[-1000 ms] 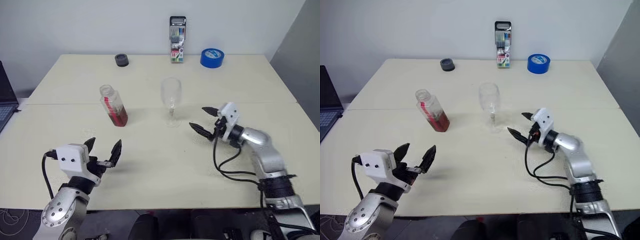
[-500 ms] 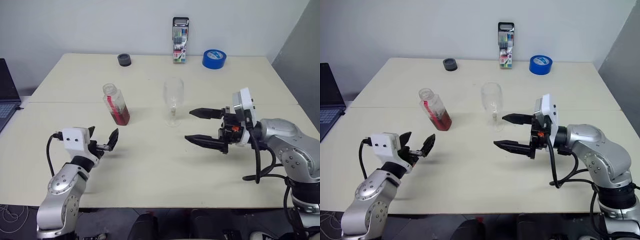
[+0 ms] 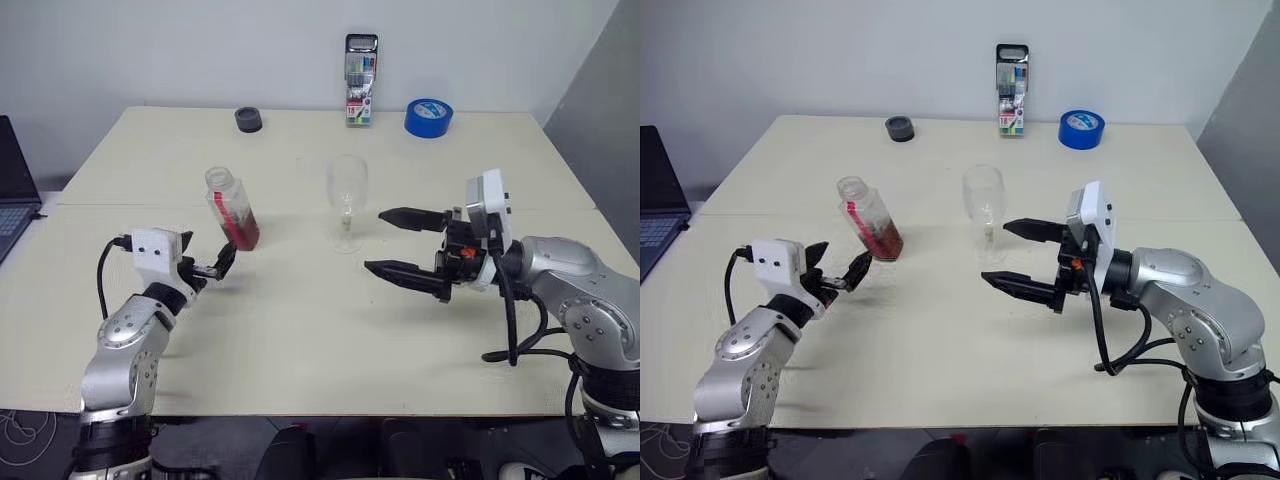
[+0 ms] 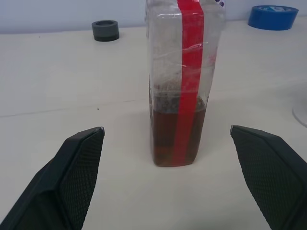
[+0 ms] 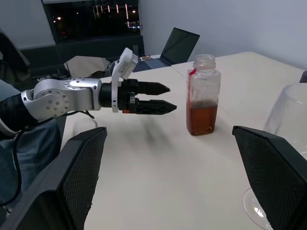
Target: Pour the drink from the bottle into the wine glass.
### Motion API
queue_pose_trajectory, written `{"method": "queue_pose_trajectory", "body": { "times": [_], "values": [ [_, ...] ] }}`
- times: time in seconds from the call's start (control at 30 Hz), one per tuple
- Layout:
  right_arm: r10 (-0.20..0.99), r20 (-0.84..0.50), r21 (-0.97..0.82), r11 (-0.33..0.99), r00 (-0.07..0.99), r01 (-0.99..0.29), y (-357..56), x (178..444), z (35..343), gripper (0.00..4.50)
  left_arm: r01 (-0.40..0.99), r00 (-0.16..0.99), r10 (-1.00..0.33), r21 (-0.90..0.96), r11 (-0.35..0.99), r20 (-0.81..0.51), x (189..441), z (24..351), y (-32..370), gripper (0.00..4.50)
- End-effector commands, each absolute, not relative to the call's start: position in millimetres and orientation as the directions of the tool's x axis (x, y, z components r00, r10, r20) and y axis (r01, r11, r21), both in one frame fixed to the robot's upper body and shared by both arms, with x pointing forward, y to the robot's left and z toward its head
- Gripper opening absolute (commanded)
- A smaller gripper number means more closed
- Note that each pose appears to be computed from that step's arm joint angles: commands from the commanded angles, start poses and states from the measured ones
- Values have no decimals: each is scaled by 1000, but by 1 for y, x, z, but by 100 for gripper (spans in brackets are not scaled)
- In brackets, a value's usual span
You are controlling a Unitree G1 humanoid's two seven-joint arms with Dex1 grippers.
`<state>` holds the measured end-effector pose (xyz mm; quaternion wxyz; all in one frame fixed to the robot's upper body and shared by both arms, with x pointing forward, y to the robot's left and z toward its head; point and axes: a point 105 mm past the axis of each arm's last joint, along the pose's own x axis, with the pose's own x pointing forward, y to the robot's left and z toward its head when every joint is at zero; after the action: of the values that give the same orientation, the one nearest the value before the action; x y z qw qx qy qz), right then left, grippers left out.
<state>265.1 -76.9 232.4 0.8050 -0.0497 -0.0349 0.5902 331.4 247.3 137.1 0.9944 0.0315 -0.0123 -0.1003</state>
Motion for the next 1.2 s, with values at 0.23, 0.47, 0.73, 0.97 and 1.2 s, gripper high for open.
{"method": "queue_pose_trajectory", "body": {
  "times": [0.23, 0.47, 0.73, 0.97, 1.2],
  "values": [
    [947, 35, -173, 319, 318, -932, -78, 261, 247, 447, 249, 965, -258, 129, 960, 52, 353, 148, 243, 450],
    [943, 36, -177, 332, 332, -926, -78, 261, 248, 447, 263, 961, -272, 141, 954, 48, 363, 142, 238, 450],
    [938, 33, -178, 346, 346, -921, -78, 262, 249, 447, 276, 956, -288, 148, 950, 61, 376, 142, 234, 450],
    [934, 43, -190, 357, 355, -915, -70, 261, 262, 447, 238, 963, -255, 165, 957, 92, 397, 143, 234, 450],
    [931, 54, -198, 365, 362, -910, -63, 257, 276, 450, 237, 962, -254, 163, 958, 96, 404, 140, 237, 393]
  ]
}}
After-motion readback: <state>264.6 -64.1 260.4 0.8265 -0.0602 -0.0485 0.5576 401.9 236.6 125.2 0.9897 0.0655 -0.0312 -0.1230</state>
